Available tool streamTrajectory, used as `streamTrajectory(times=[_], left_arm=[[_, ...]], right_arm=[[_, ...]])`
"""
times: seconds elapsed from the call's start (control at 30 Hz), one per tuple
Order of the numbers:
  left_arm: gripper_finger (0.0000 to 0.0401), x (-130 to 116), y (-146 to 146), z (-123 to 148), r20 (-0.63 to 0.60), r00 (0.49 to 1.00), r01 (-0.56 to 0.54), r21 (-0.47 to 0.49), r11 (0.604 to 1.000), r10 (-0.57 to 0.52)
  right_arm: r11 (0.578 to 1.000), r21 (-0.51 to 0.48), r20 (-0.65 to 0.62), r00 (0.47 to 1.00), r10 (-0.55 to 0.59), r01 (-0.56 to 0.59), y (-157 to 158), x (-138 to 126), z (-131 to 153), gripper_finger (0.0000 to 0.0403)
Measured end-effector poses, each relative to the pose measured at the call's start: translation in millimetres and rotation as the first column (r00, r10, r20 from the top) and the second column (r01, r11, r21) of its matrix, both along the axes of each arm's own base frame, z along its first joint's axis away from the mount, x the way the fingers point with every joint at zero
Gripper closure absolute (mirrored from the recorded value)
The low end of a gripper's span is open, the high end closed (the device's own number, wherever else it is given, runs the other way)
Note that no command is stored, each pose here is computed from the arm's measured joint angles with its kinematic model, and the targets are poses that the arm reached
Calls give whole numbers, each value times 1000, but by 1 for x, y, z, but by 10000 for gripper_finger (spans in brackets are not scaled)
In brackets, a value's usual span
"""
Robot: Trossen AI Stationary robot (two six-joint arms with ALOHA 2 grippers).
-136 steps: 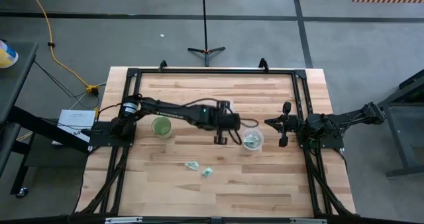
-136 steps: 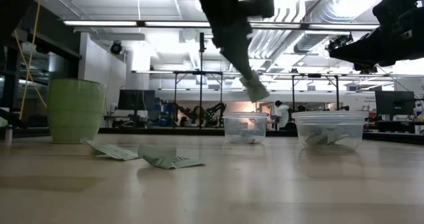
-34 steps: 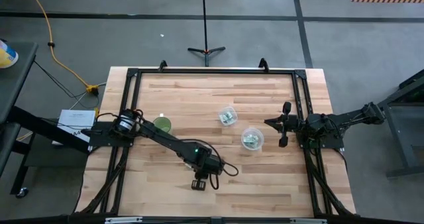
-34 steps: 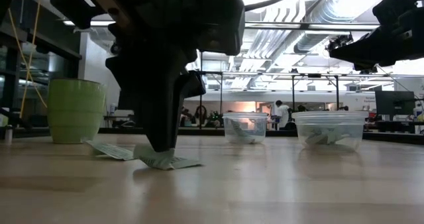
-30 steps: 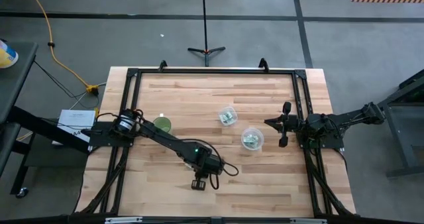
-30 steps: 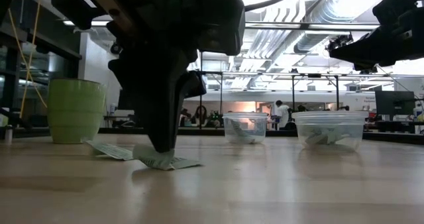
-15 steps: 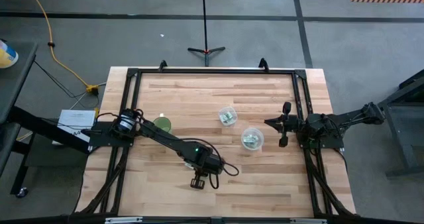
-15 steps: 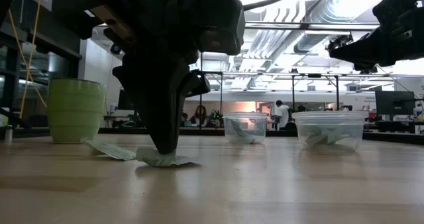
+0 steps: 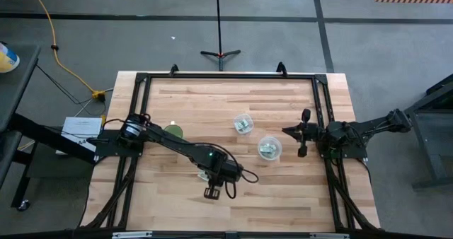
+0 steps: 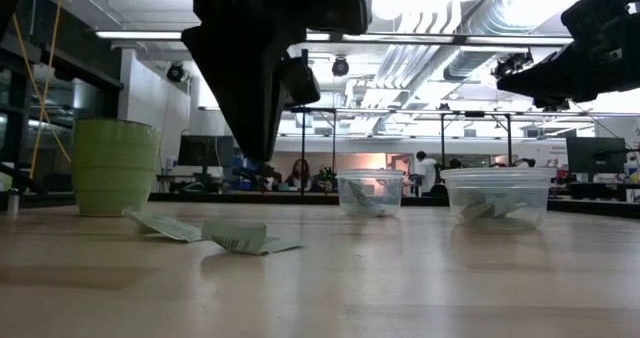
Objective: Pick and place Stevia / Truvia into bins
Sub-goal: Put the stevia packet into the top transparent container
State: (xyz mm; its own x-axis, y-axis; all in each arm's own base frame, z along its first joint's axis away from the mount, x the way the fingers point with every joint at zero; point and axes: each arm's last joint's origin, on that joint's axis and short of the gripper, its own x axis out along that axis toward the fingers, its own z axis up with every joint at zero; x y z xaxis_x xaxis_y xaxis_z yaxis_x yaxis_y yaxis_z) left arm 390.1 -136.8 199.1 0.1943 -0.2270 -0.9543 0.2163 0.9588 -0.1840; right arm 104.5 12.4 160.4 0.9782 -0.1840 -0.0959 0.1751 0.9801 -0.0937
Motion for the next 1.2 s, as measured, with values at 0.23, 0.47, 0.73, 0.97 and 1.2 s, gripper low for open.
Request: streamTrajectory(times=[0.23,0.47,0.73,0.97,1.2], left_arm=[[203,1,0,-8,2,995,-97,-20,995,97],[114,-2,0,-36,-51,992,-119,-40,992,117],[115,-4,1,-45,-60,989,-138,-38,990,135],[183,-3,1,-49,-61,988,-143,-34,989,141],[267,-1,1,-50,-55,989,-140,-45,989,137]], right_arm=[[1000,-1,-5,1000,0,0,0,0,0,391],[1000,-3,-11,1000,0,0,0,1,-1,391],[1000,-4,-19,1000,0,0,0,1,-2,391],[1000,-5,-21,1000,0,0,0,1,-2,391],[1000,-5,-22,1000,0,0,0,1,-2,391]])
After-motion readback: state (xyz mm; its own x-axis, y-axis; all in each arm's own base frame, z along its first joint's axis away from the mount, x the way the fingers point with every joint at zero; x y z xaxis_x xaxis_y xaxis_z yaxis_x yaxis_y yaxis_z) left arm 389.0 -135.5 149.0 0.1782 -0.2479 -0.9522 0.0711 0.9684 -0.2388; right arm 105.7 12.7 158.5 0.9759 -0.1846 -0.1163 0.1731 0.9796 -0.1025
